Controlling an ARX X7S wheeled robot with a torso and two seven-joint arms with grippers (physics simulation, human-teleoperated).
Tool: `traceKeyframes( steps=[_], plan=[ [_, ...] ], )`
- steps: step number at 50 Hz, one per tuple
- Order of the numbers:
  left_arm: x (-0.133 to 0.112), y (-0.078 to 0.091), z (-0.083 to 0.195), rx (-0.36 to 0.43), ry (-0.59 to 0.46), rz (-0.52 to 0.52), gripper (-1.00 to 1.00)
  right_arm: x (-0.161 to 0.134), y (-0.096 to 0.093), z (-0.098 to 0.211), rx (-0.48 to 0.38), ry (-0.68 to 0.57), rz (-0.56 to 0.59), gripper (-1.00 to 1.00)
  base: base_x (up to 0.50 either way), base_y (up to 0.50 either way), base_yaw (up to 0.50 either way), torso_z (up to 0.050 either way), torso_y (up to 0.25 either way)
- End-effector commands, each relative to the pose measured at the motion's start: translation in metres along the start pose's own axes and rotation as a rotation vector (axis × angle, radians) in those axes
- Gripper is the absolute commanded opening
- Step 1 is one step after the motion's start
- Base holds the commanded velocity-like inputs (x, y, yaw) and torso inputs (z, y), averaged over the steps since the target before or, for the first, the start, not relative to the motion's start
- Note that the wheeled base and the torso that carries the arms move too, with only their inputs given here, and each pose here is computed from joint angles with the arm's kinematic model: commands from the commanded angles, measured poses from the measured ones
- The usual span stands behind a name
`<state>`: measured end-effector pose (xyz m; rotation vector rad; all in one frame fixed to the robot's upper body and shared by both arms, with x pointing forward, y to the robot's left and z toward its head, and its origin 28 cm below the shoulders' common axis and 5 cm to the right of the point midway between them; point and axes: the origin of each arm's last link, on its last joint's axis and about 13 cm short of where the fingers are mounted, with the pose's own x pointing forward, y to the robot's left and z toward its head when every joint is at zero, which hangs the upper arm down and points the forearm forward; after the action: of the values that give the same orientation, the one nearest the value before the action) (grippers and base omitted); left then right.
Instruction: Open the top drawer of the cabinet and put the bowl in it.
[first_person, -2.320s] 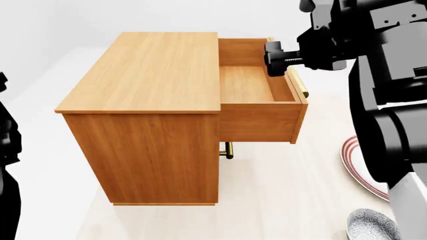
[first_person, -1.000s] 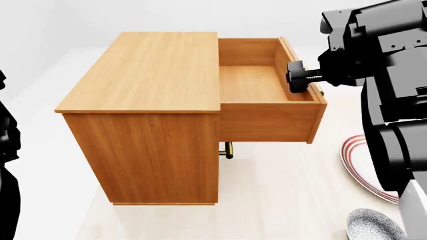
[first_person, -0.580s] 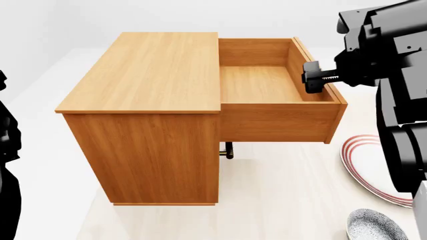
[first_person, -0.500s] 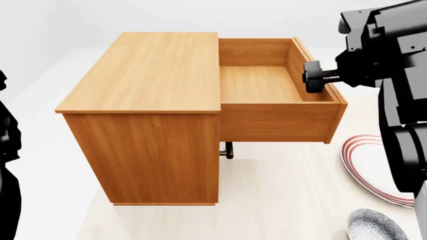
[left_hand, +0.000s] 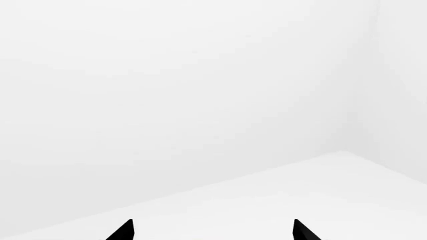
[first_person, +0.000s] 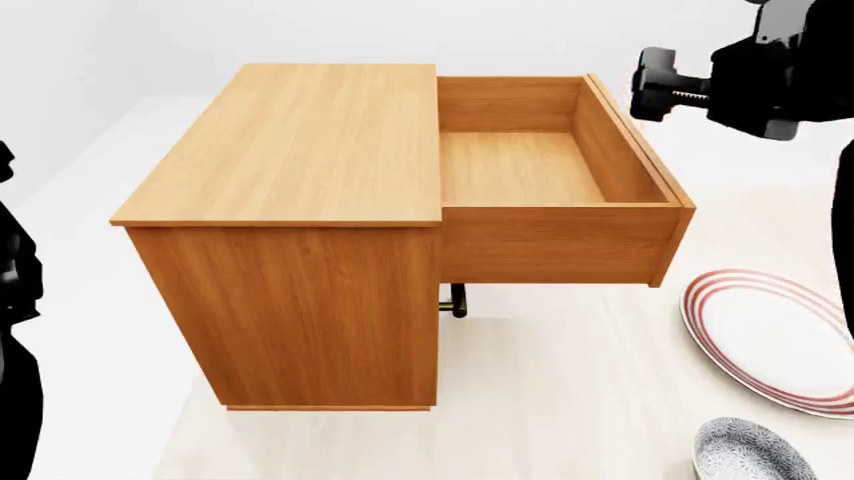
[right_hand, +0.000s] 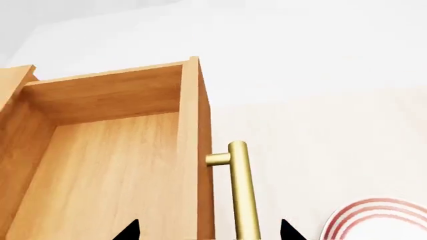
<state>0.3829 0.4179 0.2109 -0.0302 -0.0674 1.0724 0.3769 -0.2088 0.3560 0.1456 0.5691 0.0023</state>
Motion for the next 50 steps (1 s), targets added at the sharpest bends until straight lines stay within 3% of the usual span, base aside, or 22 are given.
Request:
traceKeyframes(
  steps=[1, 13, 17, 21, 25, 28, 32, 37, 50],
  plan=[
    [0.0, 0.0, 0.0, 0.001, -0.001, 0.0, 1.0, -0.037, -0.011, 0.03, 0.162, -0.191, 0.171, 1.0, 0.0, 0.0, 0.0, 0.0, 0.0],
    [0.0, 0.0, -0.001, 0.003, 0.001, 0.002, 1.0, -0.073, -0.03, 0.035, 0.11, -0.316, 0.158, 1.0, 0.0, 0.0, 0.0, 0.0, 0.0],
    [-0.001, 0.0, -0.001, 0.004, 0.001, 0.005, 1.0, -0.09, -0.039, 0.021, 0.086, -0.477, 0.164, 1.0, 0.0, 0.0, 0.0, 0.0, 0.0],
    [-0.001, 0.0, -0.001, 0.005, 0.0, 0.002, 1.0, -0.106, -0.049, -0.001, 0.081, -0.491, 0.13, 1.0, 0.0, 0.0, 0.0, 0.0, 0.0],
    [-0.001, 0.0, -0.001, 0.008, -0.002, 0.002, 1.0, -0.121, -0.067, -0.026, 0.103, -0.486, -0.051, 1.0, 0.0, 0.0, 0.0, 0.0, 0.0],
    [-0.001, 0.0, -0.001, 0.007, -0.001, 0.003, 1.0, -0.137, -0.063, -0.047, 0.041, -0.494, 0.064, 1.0, 0.0, 0.0, 0.0, 0.0, 0.0],
    [0.0, 0.0, -0.001, 0.008, -0.001, 0.005, 1.0, -0.151, -0.07, -0.077, -0.009, -0.43, 0.026, 1.0, 0.0, 0.0, 0.0, 0.0, 0.0],
    [0.0, 0.0, -0.001, 0.012, -0.007, 0.004, 1.0, -0.16, -0.079, -0.11, 0.078, -0.257, -0.018, 1.0, 0.0, 0.0, 0.0, 0.0, 0.0],
    [0.0, 0.0, -0.001, 0.011, -0.013, 0.008, 1.0, -0.16, -0.1, -0.176, 0.109, 0.003, 0.032, 1.0, 0.0, 0.0, 0.0, 0.0, 0.0]
  ],
)
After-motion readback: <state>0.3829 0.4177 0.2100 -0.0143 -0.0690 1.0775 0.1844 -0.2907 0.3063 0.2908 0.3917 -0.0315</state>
